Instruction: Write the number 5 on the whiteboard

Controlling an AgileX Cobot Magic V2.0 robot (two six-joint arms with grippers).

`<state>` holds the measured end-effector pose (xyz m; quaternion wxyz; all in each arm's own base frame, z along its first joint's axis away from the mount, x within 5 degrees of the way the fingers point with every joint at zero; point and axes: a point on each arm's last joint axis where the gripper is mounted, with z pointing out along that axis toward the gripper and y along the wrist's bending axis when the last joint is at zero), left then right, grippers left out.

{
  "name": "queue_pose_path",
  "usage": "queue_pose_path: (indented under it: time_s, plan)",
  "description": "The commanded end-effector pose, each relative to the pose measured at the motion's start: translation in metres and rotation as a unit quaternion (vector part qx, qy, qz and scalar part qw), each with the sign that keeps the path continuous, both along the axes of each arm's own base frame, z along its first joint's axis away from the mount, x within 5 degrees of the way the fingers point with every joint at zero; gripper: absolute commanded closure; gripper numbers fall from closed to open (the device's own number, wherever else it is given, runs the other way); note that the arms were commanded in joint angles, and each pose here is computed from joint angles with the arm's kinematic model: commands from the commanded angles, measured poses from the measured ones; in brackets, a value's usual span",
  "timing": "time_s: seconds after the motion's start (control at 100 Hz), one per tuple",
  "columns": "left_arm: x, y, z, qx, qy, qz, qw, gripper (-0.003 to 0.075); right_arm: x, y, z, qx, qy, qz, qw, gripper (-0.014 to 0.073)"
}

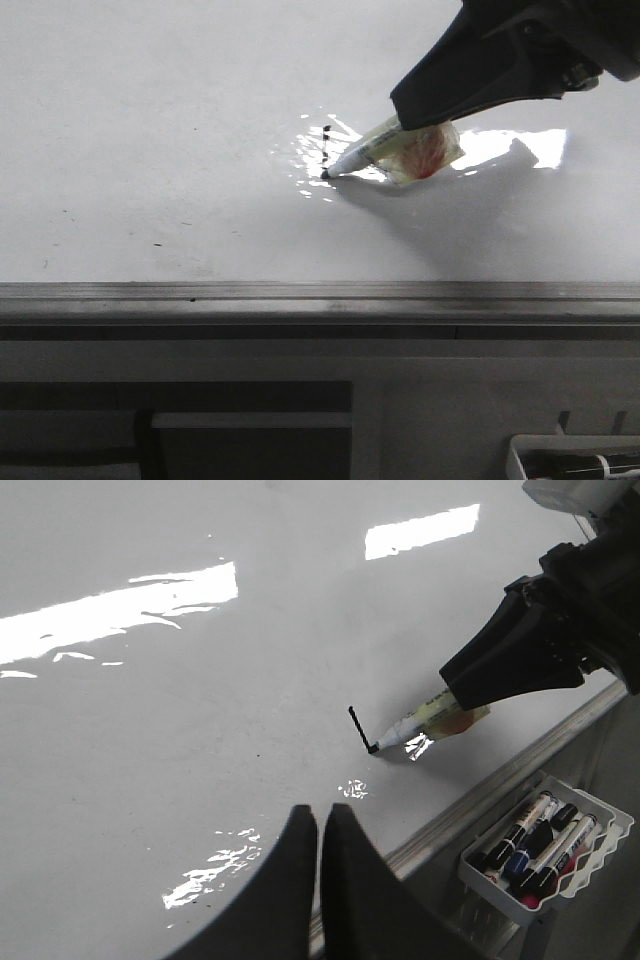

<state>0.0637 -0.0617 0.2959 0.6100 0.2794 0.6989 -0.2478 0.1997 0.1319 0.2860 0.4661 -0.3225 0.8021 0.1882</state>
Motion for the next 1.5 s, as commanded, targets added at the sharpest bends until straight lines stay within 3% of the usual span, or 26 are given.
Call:
queue_pose_path:
  time_s: [0.0,0.23,0.42,0.74,0.89,1.05,1.49]
  plan:
    - [0.002,0.002,0.015,-0.038,-0.023,0.019,0.999,0.0741,0.006,-0.011,0.013,0.007,-0.031,-0.035,0.999,0.0655]
    - [0.002,0.002,0.015,-0.038,-0.023,0.019,0.999,0.0741,0.005,-0.034,0.01,-0.006,0.023,-0.058,0.998,0.0654]
    - [0.002,0.002,0.015,-0.039,-0.024,0.02,0.999,0.0741,-0.003,-0.024,0.008,0.0,0.046,-0.027,0.999,0.0654]
    - [0.002,0.002,0.015,-0.039,-0.025,0.02,0.999,0.0741,0.0,0.016,0.0,0.0,0.032,0.015,0.999,0.0655]
    - [0.002,0.002,0.015,-0.039,-0.025,0.02,0.999,0.0741,-0.012,0.013,0.035,0.023,-0.008,0.04,0.999,0.0655]
    - [0.002,0.002,0.015,-0.039,-0.025,0.02,0.999,0.0741,-0.015,0.0,0.06,0.053,-0.08,-0.002,0.995,0.0655]
    - [0.002,0.002,0.015,-0.039,-0.025,0.02,0.999,0.0741,0.009,0.001,0.037,0.028,-0.041,-0.027,0.998,0.0655]
